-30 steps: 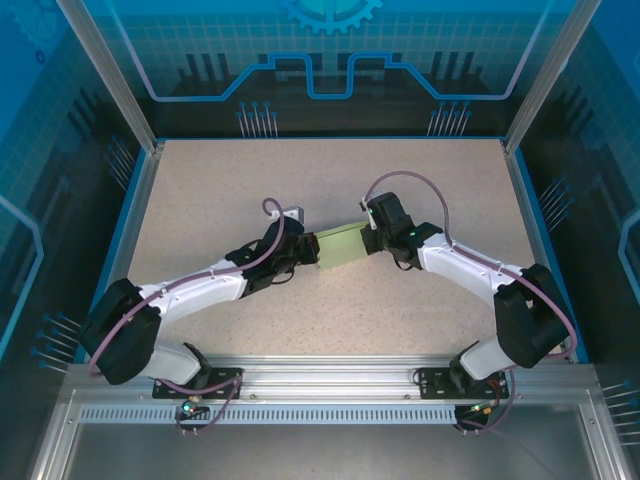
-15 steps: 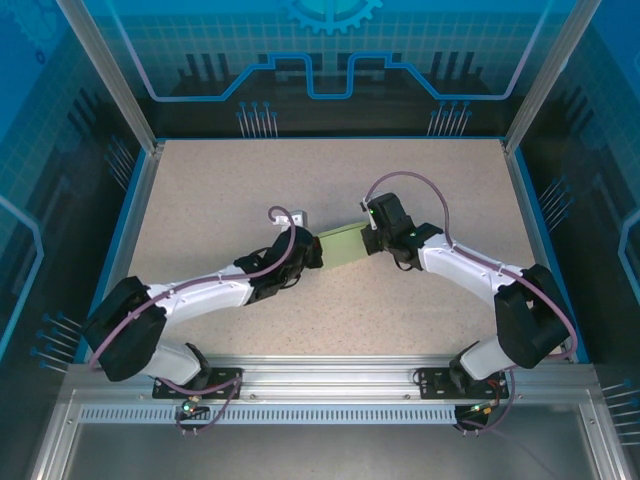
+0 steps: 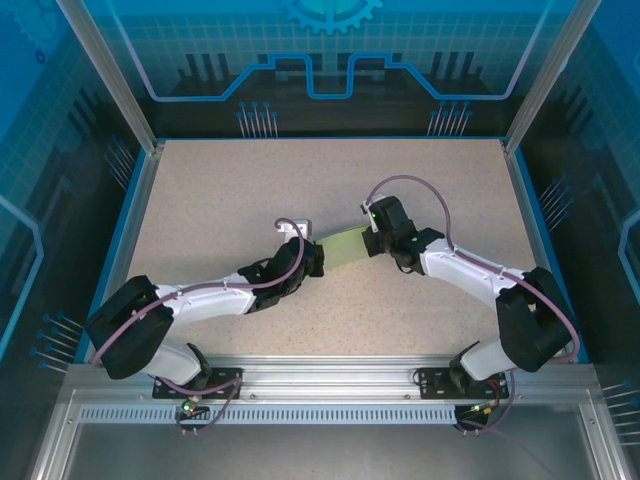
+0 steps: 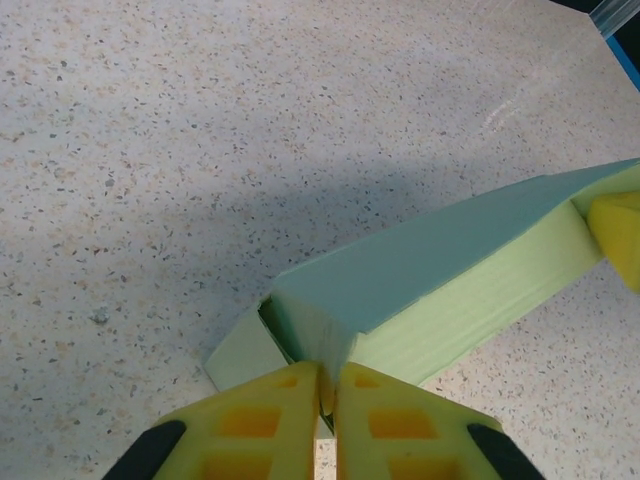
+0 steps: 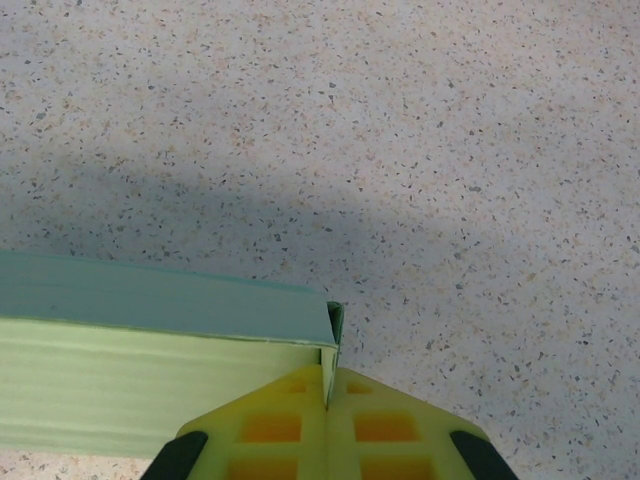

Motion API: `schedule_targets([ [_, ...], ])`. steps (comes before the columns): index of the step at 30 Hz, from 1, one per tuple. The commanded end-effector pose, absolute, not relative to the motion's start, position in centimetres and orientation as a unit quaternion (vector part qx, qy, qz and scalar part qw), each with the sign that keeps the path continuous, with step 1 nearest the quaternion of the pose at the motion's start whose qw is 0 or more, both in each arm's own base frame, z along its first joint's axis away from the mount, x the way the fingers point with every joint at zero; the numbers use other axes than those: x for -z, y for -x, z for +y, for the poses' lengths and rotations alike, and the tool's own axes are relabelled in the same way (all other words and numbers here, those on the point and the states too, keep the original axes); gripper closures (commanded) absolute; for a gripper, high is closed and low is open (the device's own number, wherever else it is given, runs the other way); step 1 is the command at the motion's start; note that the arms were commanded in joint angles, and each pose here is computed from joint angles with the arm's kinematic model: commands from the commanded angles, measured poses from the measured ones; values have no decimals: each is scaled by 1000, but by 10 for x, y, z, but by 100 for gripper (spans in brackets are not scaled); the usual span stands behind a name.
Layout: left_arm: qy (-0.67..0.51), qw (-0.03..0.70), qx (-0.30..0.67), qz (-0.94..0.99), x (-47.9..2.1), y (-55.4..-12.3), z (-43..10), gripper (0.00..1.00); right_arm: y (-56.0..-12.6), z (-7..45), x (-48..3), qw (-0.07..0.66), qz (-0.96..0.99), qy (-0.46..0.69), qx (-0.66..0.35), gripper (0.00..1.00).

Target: Fold the paper box

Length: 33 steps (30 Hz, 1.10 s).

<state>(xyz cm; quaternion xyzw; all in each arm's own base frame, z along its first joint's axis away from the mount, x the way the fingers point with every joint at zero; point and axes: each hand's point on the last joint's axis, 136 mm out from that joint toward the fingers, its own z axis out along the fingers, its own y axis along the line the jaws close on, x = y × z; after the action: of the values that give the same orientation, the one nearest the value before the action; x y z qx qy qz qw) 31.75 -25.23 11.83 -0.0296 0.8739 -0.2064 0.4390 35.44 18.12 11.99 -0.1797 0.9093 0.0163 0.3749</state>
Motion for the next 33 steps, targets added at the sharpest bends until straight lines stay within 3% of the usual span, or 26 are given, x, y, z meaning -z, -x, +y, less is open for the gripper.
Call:
schedule_targets([
  [1,-4,428,194,883,-105,-308,-252,85,-333,182,-99,334,918,212,-10,95],
  [6,-20,447,207,870,-127,-305,-252,73,-332,184,-100,334,917,217,-4,96],
  [14,-44,485,233,842,-170,-299,-246,41,-334,185,-102,334,917,217,-2,96],
  [25,19,410,267,872,-165,-346,-228,35,-334,186,-104,336,916,217,-2,96],
  [33,3,358,289,888,-146,-353,-244,32,-334,187,-104,336,917,217,-1,96],
])
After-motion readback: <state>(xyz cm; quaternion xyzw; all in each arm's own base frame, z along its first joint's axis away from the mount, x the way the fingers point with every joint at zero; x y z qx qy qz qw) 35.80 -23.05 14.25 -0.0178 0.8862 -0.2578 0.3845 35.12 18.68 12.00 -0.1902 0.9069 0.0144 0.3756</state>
